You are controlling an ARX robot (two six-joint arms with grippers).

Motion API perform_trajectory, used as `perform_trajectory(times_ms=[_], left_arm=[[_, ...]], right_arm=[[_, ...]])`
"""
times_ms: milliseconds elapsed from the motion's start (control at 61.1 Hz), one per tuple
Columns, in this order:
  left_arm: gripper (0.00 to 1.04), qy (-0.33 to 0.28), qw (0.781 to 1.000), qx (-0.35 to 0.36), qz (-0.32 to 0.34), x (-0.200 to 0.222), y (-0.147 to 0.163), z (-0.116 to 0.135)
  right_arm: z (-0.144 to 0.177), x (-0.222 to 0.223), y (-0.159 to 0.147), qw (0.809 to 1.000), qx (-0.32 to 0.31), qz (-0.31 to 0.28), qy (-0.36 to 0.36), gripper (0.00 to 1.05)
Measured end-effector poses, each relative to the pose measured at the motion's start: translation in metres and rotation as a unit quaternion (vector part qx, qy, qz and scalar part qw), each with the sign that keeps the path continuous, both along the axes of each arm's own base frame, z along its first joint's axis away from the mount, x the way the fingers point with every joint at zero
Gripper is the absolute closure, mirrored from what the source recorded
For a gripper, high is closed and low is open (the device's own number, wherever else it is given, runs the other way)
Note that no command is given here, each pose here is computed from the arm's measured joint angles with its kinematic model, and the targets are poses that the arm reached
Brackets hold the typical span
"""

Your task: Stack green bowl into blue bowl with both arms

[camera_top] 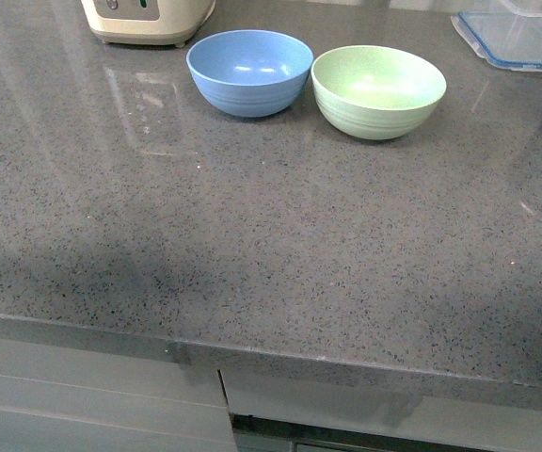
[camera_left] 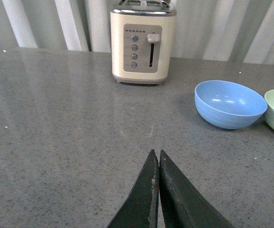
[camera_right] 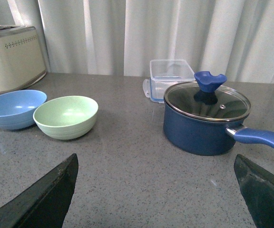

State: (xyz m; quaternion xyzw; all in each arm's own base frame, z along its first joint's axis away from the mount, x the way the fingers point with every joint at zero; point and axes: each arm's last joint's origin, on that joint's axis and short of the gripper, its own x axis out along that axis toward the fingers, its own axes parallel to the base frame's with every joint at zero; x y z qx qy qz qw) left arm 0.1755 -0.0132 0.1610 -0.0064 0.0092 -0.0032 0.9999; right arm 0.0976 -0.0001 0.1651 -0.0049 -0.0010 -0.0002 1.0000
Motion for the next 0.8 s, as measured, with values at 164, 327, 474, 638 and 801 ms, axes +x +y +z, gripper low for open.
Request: perform_trajectory(times_ms=[164,327,474,638,801], left_arm=[[1.01,-0.002,1.000,0.002,0.001,-0.013,0.012,0.001],[1.01,-0.003,1.000,0.002,0.003,-0.025,0.013,0.002],[1.01,-0.008,1.000,0.002,0.003,-0.032,0.013,0.005],[1.01,-0.015,1.000,0.002,0.003,-0.040,0.013,0.009],[1.01,-0.018,1.000,0.002,0.003,-0.046,0.013,0.011]], right_arm=[[0.000,0.000,0.000,1.000,0.000,0.000,0.000,0.10],[0.000,0.000,0.000,1.000,0.000,0.000,0.000,0.10],[0.000,0.000,0.000,1.000,0.000,0.000,0.000,0.10],[0.000,0.000,0.000,1.000,0.000,0.000,0.000,0.10],[0.000,0.000,0.000,1.000,0.000,0.000,0.000,0.10]])
